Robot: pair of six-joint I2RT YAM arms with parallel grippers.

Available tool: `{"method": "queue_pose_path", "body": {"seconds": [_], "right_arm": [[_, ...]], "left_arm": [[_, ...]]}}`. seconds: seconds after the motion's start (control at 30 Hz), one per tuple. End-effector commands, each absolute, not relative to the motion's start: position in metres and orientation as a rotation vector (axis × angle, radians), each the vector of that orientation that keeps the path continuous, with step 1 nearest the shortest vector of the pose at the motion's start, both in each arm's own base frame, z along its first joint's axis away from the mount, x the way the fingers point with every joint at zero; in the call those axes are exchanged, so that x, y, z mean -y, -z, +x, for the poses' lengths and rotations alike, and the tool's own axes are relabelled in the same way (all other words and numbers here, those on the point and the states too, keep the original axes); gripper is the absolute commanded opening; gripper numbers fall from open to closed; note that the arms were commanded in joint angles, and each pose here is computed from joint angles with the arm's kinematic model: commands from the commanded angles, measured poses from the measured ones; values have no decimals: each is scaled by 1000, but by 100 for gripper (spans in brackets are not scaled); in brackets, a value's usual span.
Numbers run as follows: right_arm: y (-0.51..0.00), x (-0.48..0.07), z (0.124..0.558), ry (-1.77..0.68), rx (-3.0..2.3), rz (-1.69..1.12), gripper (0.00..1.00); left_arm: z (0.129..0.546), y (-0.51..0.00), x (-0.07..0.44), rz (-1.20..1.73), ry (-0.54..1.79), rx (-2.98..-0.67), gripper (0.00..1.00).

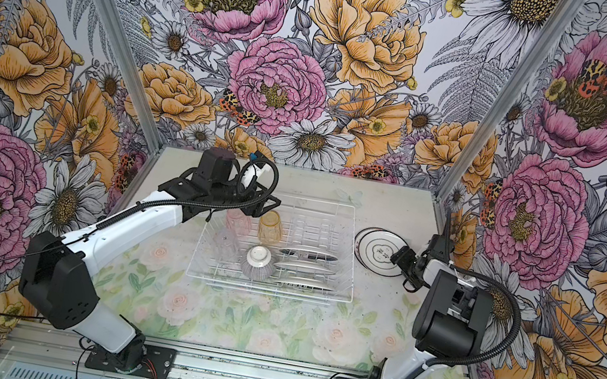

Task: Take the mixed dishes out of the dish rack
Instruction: 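Lower the green-rimmed plate flat onto the sunburst plate and open the right gripper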

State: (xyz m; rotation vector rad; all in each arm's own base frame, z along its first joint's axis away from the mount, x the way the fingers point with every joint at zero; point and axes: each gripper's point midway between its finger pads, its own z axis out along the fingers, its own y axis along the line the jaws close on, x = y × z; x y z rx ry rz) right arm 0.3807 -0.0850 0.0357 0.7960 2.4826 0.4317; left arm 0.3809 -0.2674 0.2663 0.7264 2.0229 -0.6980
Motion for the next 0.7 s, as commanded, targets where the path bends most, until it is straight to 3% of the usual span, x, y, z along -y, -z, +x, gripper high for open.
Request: {"method": "queue_pose_path", "body": {"seconds": [0.0,0.67], "right_arm": [[-41,89,391,-358,-2486,771,86],[-37,67,415,-282,-2555,677,89]], "left_arm": [[384,-260,267,736,665,-2039,70],[384,-253,262,743,646,-2059,71]]}}
